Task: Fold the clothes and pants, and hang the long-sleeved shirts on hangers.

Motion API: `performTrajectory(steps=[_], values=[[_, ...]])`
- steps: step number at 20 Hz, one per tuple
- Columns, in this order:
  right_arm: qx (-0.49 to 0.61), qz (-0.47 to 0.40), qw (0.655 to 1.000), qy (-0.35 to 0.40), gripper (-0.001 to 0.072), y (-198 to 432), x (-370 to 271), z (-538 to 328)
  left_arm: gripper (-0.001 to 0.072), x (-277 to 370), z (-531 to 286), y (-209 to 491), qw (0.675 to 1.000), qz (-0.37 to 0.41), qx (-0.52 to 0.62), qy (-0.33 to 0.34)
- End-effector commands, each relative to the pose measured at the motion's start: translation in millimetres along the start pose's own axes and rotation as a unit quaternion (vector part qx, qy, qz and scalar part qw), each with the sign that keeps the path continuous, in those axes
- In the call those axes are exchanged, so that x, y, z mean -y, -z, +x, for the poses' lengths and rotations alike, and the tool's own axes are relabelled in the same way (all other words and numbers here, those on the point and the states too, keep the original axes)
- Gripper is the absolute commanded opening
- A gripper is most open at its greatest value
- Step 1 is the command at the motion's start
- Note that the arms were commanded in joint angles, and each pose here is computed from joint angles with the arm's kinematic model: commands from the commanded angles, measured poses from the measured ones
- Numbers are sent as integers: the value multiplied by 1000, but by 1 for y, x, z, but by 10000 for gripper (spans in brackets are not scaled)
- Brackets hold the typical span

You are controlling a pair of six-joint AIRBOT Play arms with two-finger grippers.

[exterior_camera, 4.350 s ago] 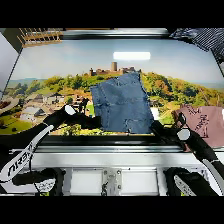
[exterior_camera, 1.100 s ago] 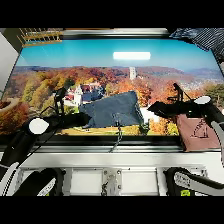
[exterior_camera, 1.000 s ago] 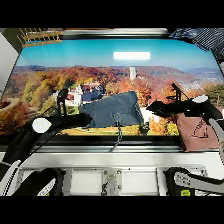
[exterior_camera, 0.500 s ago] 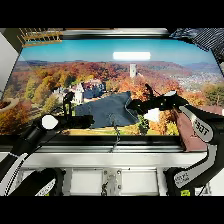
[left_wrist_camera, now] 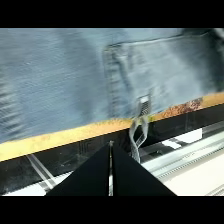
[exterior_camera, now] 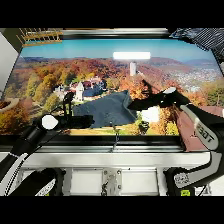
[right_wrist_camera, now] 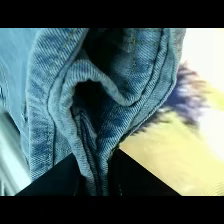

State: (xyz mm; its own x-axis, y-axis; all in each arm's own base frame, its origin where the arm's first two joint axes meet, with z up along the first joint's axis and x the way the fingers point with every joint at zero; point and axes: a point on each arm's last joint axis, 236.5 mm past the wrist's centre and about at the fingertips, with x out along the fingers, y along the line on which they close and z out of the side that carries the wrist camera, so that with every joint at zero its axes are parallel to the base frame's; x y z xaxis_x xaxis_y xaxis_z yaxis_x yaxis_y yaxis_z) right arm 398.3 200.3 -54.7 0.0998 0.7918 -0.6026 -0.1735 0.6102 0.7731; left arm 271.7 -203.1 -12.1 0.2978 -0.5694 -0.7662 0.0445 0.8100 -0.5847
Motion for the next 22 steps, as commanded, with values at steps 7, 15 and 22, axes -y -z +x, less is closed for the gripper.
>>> performTrajectory(steps=[7,15,22], values=[[304,158,908,240,42,-15,92,-327,35,0,0,-1,1000,1,1,0],[466,236,800,294,43,39,81,-460,35,0,0,-3,1000,2,6,-1],[338,371,744,441,42,166,102,-441,35,-2,0,-2,1000,5,5,-4]])
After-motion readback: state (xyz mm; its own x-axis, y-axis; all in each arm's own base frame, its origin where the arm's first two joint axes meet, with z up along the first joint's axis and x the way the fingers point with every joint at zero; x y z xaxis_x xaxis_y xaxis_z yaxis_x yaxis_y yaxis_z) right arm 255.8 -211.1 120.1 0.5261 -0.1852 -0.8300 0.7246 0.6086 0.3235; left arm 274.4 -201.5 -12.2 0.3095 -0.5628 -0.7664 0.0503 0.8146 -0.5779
